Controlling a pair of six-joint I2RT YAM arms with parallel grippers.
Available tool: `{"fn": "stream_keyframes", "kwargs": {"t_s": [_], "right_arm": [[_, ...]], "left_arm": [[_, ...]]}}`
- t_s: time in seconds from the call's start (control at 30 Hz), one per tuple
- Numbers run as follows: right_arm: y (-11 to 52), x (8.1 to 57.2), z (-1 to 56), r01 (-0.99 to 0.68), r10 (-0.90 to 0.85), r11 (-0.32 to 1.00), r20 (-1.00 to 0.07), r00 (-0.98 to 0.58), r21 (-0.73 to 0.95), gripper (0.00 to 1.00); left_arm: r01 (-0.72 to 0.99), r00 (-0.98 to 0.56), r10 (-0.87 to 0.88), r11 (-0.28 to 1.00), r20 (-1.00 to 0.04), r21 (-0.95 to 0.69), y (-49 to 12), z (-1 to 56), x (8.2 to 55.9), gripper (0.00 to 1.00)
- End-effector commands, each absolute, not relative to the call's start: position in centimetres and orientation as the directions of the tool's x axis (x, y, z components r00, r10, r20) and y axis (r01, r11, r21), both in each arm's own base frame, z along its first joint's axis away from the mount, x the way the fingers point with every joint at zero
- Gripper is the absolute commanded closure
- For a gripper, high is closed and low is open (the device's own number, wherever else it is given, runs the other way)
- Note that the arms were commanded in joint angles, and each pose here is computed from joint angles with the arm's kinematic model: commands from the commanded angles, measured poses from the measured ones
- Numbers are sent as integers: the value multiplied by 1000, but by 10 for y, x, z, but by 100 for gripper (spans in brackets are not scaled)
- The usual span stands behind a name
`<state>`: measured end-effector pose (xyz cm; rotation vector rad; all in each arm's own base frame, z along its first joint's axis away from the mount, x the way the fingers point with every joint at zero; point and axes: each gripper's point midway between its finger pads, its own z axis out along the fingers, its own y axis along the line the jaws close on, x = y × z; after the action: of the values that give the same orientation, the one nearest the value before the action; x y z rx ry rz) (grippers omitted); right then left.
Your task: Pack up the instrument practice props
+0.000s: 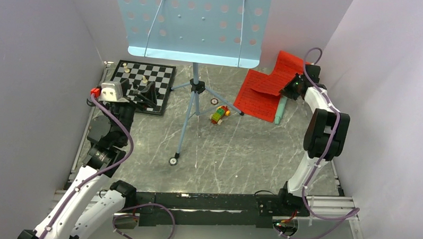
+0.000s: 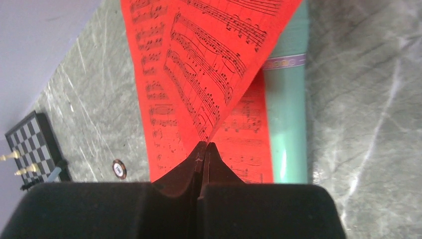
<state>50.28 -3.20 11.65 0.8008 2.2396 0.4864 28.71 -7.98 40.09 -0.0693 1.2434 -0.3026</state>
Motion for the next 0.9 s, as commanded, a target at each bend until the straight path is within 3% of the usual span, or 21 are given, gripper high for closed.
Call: {"fn": "stream_keyframes", "kwargs": {"t_s": [0.0,0.2,0.53,0.87], "right_arm": [[3,520,147,256,605,774,-559,-567,579,100],[49,519,171,155,559,788,-585,-587,597,100],[51,482,105,218,551,791,-510,-660,572,100],[79,470,135,106,419,861,-575,-702,498,100]], "left_arm": [[224,282,-292,946,-914,-233,-85,400,284,1],[232,276,-296,944,-915,-236,-87,397,284,1],[252,269,-305,938,-914,-238,-90,396,282,1],[282,263,-329,925,-907,-254,-95,398,280,1]]}}
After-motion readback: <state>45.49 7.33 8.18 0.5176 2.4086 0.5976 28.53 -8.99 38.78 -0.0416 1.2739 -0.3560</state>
